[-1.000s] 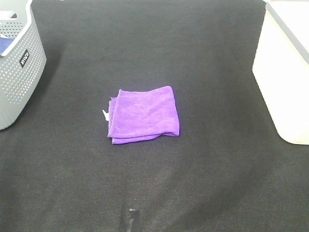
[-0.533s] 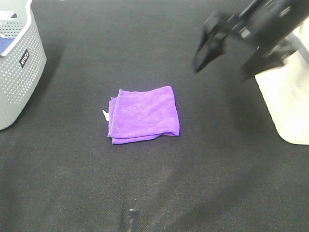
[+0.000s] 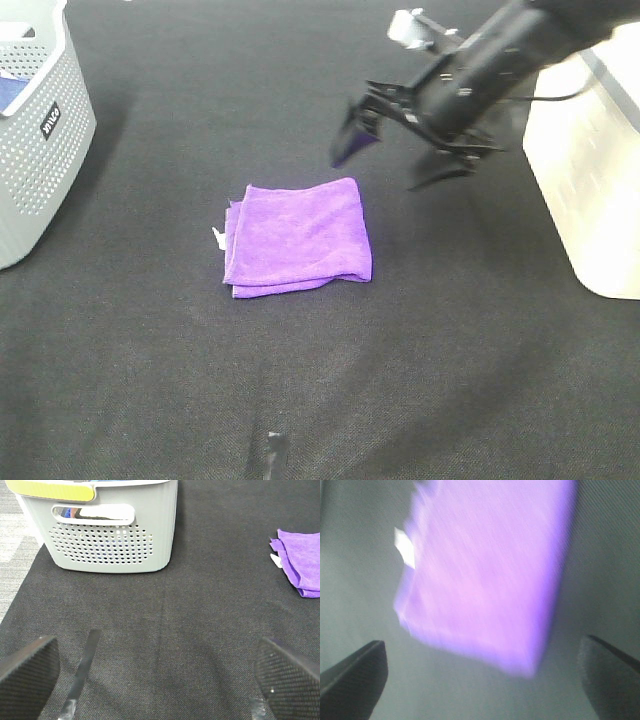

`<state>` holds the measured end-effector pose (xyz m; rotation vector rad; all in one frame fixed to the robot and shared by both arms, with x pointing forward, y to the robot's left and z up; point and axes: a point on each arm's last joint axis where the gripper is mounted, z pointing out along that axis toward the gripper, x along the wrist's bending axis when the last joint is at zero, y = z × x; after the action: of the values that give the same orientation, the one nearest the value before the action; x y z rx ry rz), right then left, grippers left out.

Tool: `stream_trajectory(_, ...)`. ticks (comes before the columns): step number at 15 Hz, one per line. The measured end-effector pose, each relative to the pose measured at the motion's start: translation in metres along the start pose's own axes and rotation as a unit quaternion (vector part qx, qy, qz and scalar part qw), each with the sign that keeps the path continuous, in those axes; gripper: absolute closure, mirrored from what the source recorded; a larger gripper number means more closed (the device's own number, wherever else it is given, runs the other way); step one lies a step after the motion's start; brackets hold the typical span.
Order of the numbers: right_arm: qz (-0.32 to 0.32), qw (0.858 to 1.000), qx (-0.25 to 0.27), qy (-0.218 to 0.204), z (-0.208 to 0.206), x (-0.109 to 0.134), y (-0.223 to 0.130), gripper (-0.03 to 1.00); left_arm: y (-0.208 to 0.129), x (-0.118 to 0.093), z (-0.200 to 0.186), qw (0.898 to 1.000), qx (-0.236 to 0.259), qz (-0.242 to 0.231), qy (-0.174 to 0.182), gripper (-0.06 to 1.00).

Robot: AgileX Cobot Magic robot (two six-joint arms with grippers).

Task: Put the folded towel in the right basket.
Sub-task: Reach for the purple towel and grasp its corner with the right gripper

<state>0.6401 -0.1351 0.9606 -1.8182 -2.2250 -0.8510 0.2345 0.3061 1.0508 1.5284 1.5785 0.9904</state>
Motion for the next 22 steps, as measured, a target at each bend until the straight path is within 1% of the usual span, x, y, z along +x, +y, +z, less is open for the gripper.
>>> stream_trajectory(1,0.004,1.0,0.01,0.004,0.016,-0.005,0.007,-0.01,0.0,0.0,0.0,1.0,0.0,0.0,0.0,-0.04)
stream_trajectory(3,0.01,0.999,0.052,0.014,0.051,-0.017,0.015,-0.01,0.0,0.0,0.0,1.0,0.0,0.0,0.0,-0.04)
stream_trajectory(5,0.013,0.997,0.078,0.011,0.072,-0.027,0.011,-0.01,0.0,0.0,0.0,1.0,0.0,0.0,0.0,-0.04)
stream_trajectory(8,0.011,0.997,0.081,-0.012,0.078,-0.034,0.01,-0.01,0.0,0.0,0.0,1.0,0.0,0.0,0.0,-0.04)
stream_trajectory(10,0.018,0.997,0.078,-0.017,0.079,-0.035,0.011,-0.01,0.0,0.0,0.0,1.0,0.0,0.0,0.0,-0.04)
stream_trajectory(16,0.009,0.997,0.079,-0.017,0.08,-0.033,0.01,-0.01,0.0,0.0,0.0,1.0,0.0,0.0,0.0,-0.04)
stream_trajectory(18,0.02,0.997,0.08,0.0,0.091,-0.025,0.008,-0.01,0.0,0.0,0.0,1.0,0.0,0.0,0.0,-0.04)
stream_trajectory(21,0.051,0.995,0.074,0.04,0.107,-0.01,0.006,-0.01,0.0,0.0,0.0,1.0,0.0,0.0,0.0,-0.04)
stream_trajectory(22,0.055,0.995,0.07,0.045,0.109,-0.006,0.006,-0.01,0.0,0.0,0.0,1.0,0.0,0.0,0.0,-0.04)
